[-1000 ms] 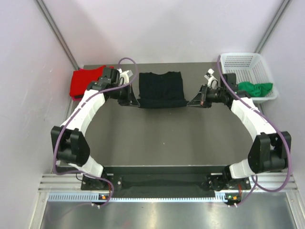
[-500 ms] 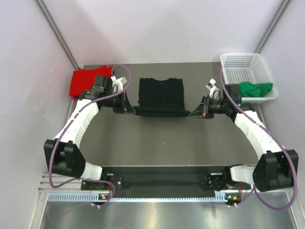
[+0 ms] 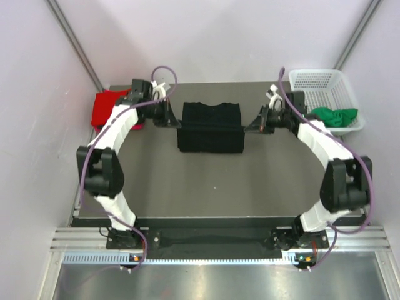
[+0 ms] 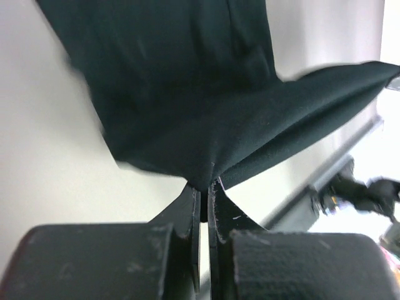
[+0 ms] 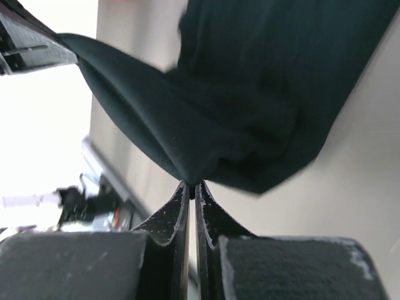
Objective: Fold and stack the t-shirts
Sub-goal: Fold the tshirt
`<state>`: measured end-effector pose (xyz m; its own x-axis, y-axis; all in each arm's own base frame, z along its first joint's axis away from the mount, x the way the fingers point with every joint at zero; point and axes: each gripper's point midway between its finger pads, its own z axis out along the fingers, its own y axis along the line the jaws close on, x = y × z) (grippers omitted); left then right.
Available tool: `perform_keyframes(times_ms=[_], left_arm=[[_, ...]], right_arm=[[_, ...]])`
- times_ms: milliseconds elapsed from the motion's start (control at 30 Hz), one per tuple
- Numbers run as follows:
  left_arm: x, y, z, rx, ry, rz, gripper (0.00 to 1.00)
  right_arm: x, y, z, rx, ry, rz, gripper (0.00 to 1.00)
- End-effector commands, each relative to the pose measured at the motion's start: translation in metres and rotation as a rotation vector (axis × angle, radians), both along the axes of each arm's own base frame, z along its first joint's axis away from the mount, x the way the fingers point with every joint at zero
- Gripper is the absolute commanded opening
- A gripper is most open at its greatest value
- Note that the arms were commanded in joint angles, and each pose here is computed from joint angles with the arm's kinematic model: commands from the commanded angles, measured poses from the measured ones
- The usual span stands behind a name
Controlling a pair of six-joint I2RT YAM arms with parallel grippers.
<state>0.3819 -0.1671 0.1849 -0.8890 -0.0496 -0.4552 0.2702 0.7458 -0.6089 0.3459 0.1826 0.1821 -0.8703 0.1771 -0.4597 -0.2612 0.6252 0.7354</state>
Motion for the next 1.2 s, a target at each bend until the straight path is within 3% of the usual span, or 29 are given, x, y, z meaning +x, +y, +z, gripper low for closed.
perform_keyframes(times_ms=[0,133,200,267,333,367,467,500,533,667,767,1000,1167], left_arm=[[0.074,0.017,0.018,0.063,-0.191,0.039,0.0],[0.119,0.014,0.002,0.079,-0.215,0.034,0.0],[0.148,0.015,-0.014,0.096,-0.232,0.05,0.0],[0.171,0.015,-0.023,0.107,-0.258,0.064,0.0],[0.204,0.017,-0.035,0.142,-0.307,0.096,0.0],[0.212,0.018,-0.042,0.154,-0.31,0.104,0.03],[0.25,0.029,-0.049,0.246,-0.398,0.189,0.65],[0.258,0.032,-0.041,0.256,-0.433,0.203,0.68],[0.261,0.036,-0.035,0.27,-0.443,0.23,0.69],[0.243,0.042,-0.005,0.213,-0.429,0.233,0.71],[0.212,0.04,-0.007,0.065,-0.31,0.193,0.71],[0.171,0.029,-0.073,-0.098,-0.038,0.168,0.75],[0.156,0.015,-0.103,-0.155,0.045,0.109,0.79]], right_arm=[[0.075,-0.011,0.028,-0.036,-0.192,-0.058,0.0],[0.137,-0.008,0.045,-0.068,-0.297,-0.06,0.0],[0.164,-0.009,0.022,-0.089,-0.276,-0.071,0.0],[0.192,-0.007,0.032,-0.093,-0.342,-0.081,0.0],[0.224,-0.004,0.0,-0.133,-0.335,-0.097,0.0],[0.229,-0.001,0.014,-0.131,-0.376,-0.092,0.0],[0.258,-0.004,-0.001,-0.219,-0.412,-0.14,0.39],[0.265,-0.011,0.002,-0.266,-0.433,-0.184,0.54],[0.266,-0.013,0.008,-0.272,-0.447,-0.196,0.56],[0.244,-0.008,0.052,-0.267,-0.527,-0.133,0.56],[0.213,0.002,0.037,-0.293,-0.479,-0.045,0.56],[0.16,0.024,-0.027,-0.222,-0.293,0.089,0.54],[0.169,0.035,-0.055,-0.161,-0.242,0.111,0.54]])
